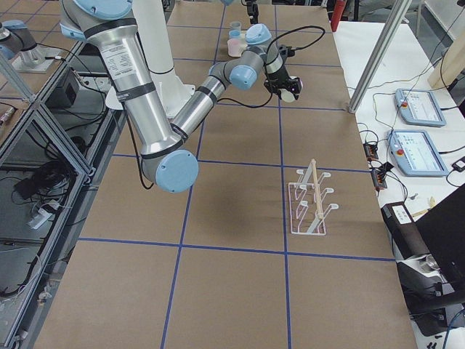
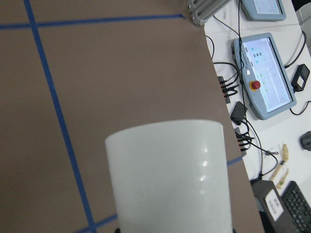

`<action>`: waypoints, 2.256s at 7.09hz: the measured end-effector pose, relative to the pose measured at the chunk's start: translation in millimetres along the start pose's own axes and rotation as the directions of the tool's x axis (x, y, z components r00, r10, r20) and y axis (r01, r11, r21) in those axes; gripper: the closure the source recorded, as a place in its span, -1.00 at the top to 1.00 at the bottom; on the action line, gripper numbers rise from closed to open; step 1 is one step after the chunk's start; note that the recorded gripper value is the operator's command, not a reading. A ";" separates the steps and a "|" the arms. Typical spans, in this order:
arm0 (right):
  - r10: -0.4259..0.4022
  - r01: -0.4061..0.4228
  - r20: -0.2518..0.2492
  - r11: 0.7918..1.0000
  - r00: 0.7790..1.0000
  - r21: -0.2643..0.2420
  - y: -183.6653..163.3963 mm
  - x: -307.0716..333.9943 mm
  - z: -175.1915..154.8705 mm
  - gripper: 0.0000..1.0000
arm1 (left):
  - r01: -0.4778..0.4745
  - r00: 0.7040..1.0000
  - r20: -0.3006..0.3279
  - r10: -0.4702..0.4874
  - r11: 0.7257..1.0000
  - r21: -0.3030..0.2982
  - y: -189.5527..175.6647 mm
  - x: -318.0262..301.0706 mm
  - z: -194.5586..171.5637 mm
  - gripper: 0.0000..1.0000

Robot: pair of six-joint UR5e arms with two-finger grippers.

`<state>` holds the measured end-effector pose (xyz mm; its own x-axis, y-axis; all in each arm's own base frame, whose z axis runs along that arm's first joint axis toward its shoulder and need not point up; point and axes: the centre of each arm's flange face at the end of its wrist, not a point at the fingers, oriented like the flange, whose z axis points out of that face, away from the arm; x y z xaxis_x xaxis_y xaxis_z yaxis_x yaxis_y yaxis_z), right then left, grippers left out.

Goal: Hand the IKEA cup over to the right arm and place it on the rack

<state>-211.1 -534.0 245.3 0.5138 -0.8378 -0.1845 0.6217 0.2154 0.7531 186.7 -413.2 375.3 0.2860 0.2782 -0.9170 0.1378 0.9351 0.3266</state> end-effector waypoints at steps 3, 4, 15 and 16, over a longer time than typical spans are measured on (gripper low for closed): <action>-0.458 0.431 -0.017 0.847 0.889 -0.310 99.9 40.2 7.1 -1.00 | -0.007 1.000 0.000 0.007 1.000 0.001 0.6 -0.3 -0.7 1.00; -0.566 0.524 0.024 0.747 0.824 -0.410 128.2 41.0 12.9 -1.00 | -0.008 1.000 -0.001 0.008 1.000 0.001 0.5 0.3 -0.4 1.00; -0.711 0.601 0.160 0.427 0.685 -0.676 181.4 -18.6 117.1 -1.00 | -0.010 1.000 -0.006 0.010 1.000 -0.001 0.3 2.9 1.2 1.00; -0.716 0.602 0.164 0.415 0.679 -0.683 182.1 -22.3 124.4 -1.00 | -0.010 1.000 -0.006 0.010 1.000 -0.001 0.4 2.9 1.4 1.00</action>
<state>-182.9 -538.5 465.1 -0.1927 -0.8051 -0.5609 0.9706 -0.0723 -0.2296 188.9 -412.3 373.1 0.2819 0.2884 -0.9151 0.1338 0.9326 0.3352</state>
